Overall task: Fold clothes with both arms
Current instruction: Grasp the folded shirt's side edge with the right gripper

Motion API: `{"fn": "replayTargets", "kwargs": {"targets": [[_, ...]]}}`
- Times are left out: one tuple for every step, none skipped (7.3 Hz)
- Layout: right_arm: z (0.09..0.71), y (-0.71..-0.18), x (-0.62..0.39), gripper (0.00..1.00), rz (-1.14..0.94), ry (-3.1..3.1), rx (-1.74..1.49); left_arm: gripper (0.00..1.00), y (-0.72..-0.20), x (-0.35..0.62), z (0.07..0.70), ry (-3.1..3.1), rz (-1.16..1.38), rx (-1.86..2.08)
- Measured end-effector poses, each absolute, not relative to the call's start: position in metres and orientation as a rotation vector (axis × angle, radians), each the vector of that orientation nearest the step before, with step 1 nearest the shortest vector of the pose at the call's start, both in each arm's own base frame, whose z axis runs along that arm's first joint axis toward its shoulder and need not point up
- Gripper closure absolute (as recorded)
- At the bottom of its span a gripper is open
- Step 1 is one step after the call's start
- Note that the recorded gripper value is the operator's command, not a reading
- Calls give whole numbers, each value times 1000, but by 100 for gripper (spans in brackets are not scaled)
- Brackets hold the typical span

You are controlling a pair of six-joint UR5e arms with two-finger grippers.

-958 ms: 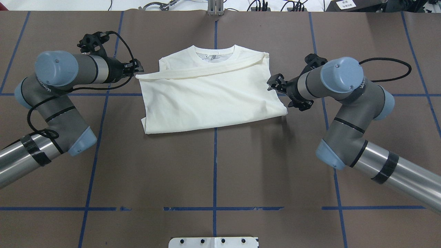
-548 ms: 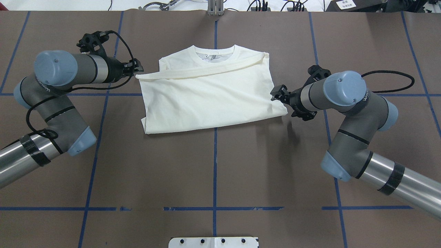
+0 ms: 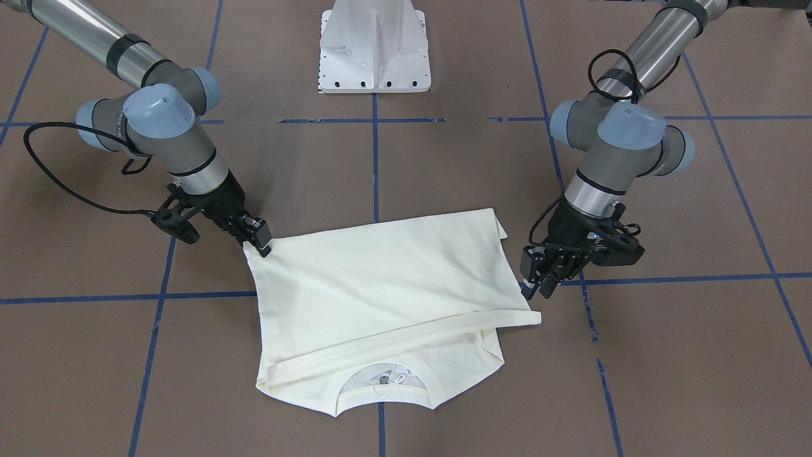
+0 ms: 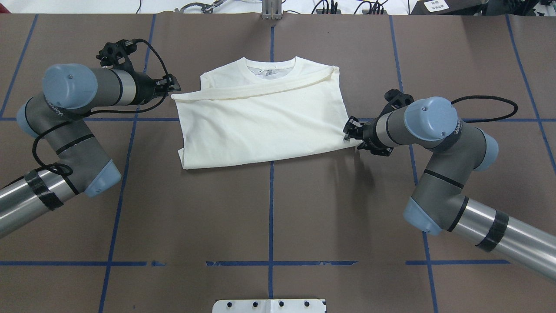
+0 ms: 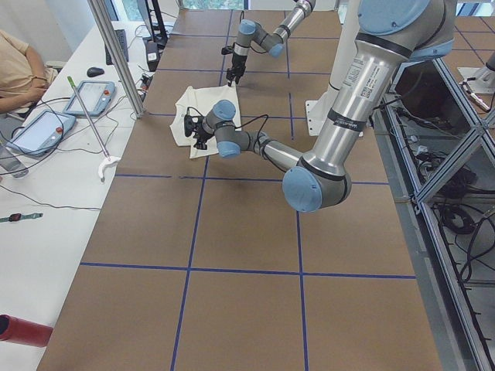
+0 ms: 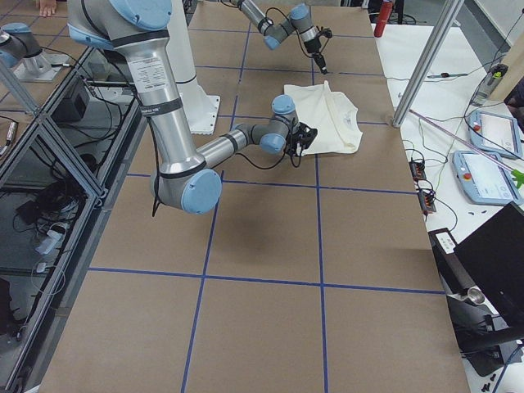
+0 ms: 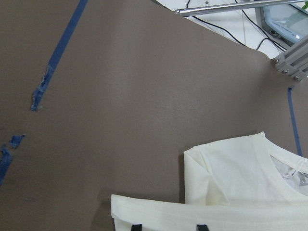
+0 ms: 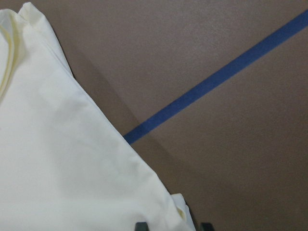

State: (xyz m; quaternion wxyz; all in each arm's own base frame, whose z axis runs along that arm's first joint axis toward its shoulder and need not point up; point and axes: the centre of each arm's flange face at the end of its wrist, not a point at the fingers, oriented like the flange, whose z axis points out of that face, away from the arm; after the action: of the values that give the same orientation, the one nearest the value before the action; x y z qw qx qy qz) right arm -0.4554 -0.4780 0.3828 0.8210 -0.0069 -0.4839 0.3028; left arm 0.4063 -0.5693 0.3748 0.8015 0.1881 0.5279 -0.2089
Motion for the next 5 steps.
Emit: {"fn": "replayTargets", "kwargs": {"targets": [[382,-478,-454,100,640,-1032,-11,55,-569,407,375,1132,-447,402],[382,-476,-451,100,637,-1034,-9,55,-569,407,375,1132,-446,403],[382,-472,-446,100,634,-1040,-8,55,-569,408,375,1133,-443,404],[379,-465,-438,100,626,-1052,-8,55,-568,409,374,1136,-441,405],[378,-454,-425,100,620,-1064,-9,55,-568,409,372,1141,-440,406]]}}
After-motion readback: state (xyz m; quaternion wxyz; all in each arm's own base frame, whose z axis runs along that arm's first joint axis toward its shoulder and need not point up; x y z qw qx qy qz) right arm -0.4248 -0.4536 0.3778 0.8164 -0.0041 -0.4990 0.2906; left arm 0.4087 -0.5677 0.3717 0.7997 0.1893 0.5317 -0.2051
